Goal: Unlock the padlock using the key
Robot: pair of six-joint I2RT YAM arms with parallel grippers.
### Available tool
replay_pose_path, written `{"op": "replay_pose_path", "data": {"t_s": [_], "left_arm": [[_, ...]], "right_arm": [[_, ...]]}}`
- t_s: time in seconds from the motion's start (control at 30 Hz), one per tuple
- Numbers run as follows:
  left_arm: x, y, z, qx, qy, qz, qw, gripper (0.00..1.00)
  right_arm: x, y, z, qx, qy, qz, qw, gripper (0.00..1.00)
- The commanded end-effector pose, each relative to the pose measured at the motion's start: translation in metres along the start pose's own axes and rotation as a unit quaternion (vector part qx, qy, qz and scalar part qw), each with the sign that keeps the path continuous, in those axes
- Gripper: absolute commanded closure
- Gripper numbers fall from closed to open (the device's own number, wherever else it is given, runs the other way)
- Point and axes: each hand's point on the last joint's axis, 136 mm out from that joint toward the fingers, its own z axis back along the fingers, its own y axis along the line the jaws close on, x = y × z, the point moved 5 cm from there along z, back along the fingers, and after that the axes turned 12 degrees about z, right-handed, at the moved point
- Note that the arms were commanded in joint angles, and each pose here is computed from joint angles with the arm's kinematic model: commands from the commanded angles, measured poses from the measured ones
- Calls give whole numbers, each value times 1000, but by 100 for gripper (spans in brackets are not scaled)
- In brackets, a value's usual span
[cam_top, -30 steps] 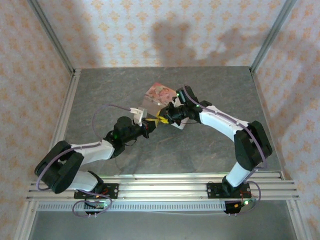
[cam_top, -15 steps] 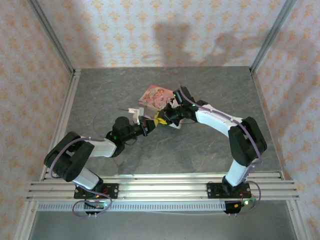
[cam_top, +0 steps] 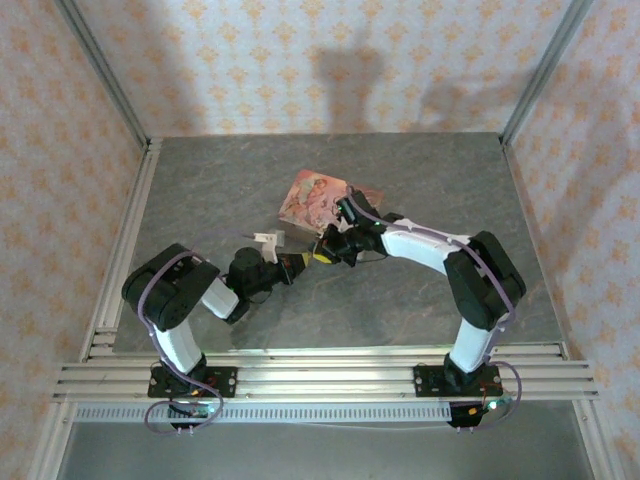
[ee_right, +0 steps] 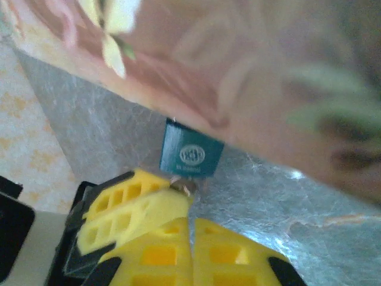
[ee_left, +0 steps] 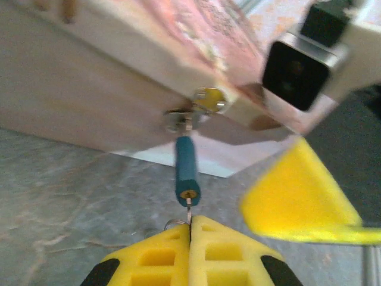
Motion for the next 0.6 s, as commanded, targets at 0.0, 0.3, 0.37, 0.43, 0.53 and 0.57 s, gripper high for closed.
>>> {"op": "replay_pose_path", "data": {"t_s": [0.0, 0.3, 0.37, 0.43, 0.53, 0.57], "left_arm": [[22, -5, 2, -5, -63, -38, 997, 100], [19, 5, -10, 1, -49, -35, 998, 100], [19, 4, -10, 0, -48, -36, 998, 100], [19, 3, -11, -3, -46, -35, 998, 100], [19, 3, -14, -7, -42, -33, 999, 100], [19, 2, -15, -9, -40, -32, 999, 100]], "right_arm": [[-13, -3, 2, -9, 8, 9, 1000, 100], [-8, -6, 26, -41, -58, 13, 997, 87], [-6, -9, 32, -44, -90, 2, 995, 84], [-4, -12, 36, -39, -121, -10, 992, 78], [-1, -18, 39, -48, -168, -23, 984, 62], [-1, -19, 38, -50, -182, -25, 982, 57]]}}
